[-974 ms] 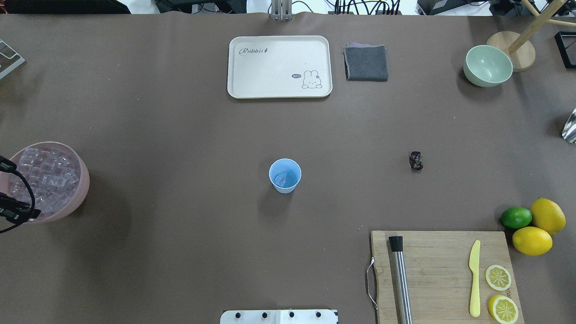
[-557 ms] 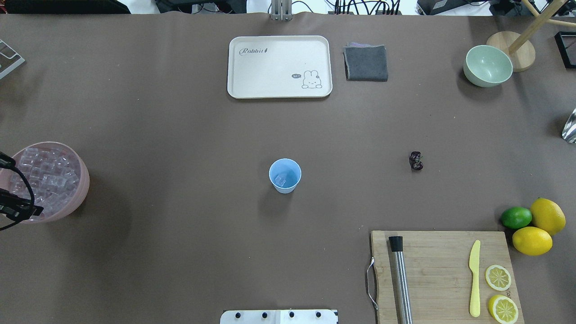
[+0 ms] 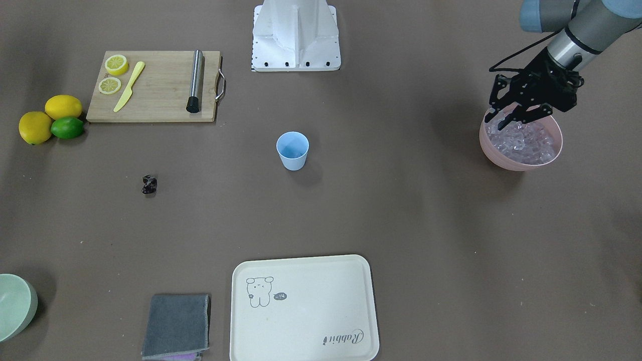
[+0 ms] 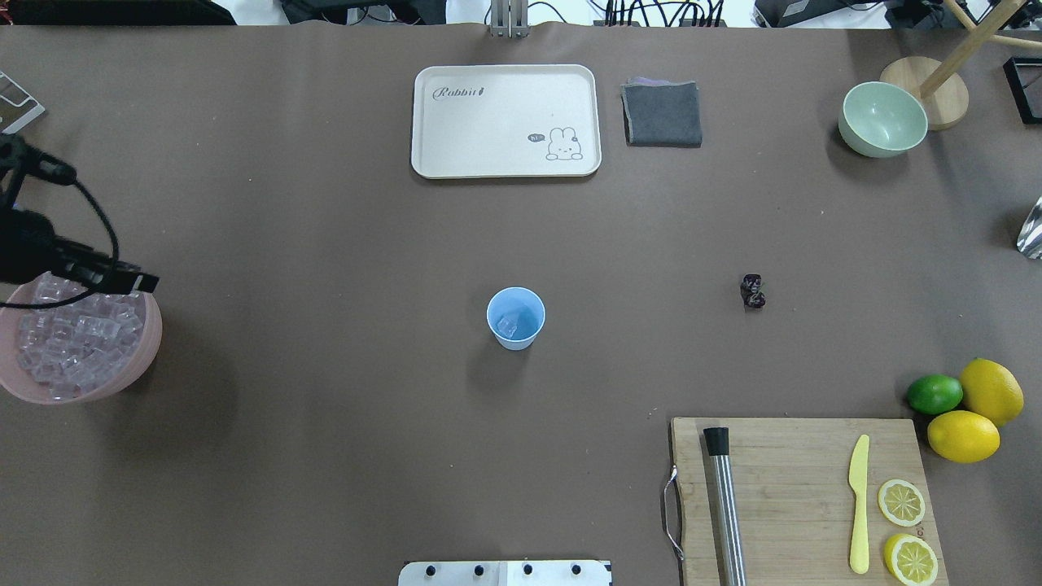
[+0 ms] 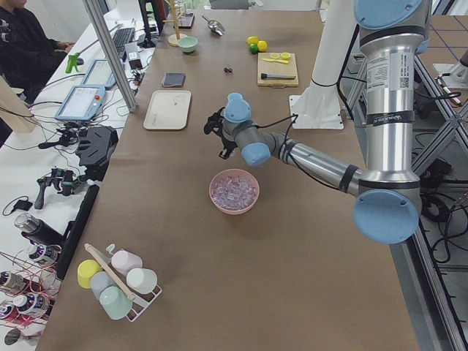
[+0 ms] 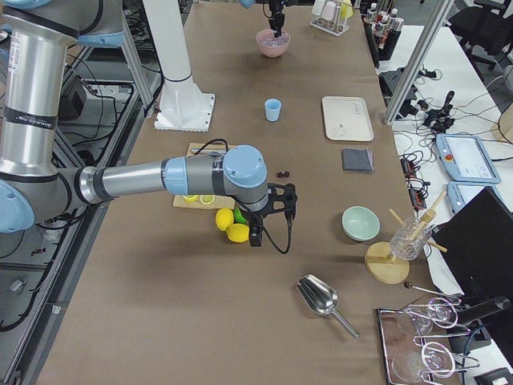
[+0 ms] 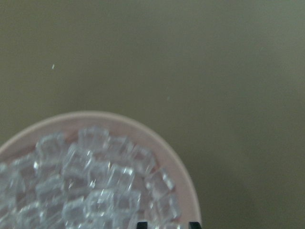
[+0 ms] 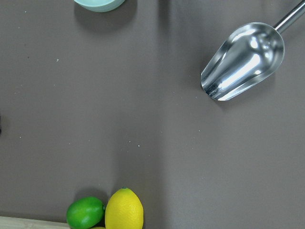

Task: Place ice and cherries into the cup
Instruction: 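Carry the ice cube with the left gripper over the blue cup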

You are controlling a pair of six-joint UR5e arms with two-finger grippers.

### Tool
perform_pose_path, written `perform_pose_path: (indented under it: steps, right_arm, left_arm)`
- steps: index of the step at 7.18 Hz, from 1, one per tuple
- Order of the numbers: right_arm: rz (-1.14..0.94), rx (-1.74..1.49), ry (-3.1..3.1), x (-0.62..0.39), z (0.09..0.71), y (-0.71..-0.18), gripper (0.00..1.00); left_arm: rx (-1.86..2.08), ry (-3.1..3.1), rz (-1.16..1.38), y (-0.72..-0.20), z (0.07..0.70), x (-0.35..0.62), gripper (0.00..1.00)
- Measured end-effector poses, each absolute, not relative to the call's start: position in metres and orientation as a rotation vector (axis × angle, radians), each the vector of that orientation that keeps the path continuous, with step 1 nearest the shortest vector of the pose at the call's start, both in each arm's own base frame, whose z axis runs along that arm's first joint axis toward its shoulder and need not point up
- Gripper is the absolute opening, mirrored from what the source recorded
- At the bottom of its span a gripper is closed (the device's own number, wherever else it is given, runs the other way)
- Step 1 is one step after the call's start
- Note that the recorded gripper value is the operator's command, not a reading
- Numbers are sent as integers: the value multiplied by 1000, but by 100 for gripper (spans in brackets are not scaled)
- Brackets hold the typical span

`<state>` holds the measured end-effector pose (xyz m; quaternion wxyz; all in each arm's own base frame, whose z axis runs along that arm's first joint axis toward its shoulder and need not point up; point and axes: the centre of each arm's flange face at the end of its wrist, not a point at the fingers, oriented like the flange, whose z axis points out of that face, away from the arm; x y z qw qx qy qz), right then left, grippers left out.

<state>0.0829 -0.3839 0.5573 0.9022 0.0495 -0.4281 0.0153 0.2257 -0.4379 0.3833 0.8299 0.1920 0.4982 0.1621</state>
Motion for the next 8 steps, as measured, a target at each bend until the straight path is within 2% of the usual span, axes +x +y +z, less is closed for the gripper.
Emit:
perform_pose_path:
  steps: [2, 5, 6, 8]
  right_arm:
    - [34, 97, -889, 83, 560, -384, 100]
    - [32, 100, -889, 83, 558, -386, 100]
    - [32, 101, -888, 83, 558, -386, 100]
    - [32, 102, -883, 83, 558, -386, 100]
  left_arm:
    - [395, 1142, 266, -473, 274, 281, 0]
    - [395, 1217, 139, -447, 154, 433, 0]
    - [405, 1214, 108, -439, 135, 474, 0]
    - [425, 1179, 72, -445, 141, 522, 0]
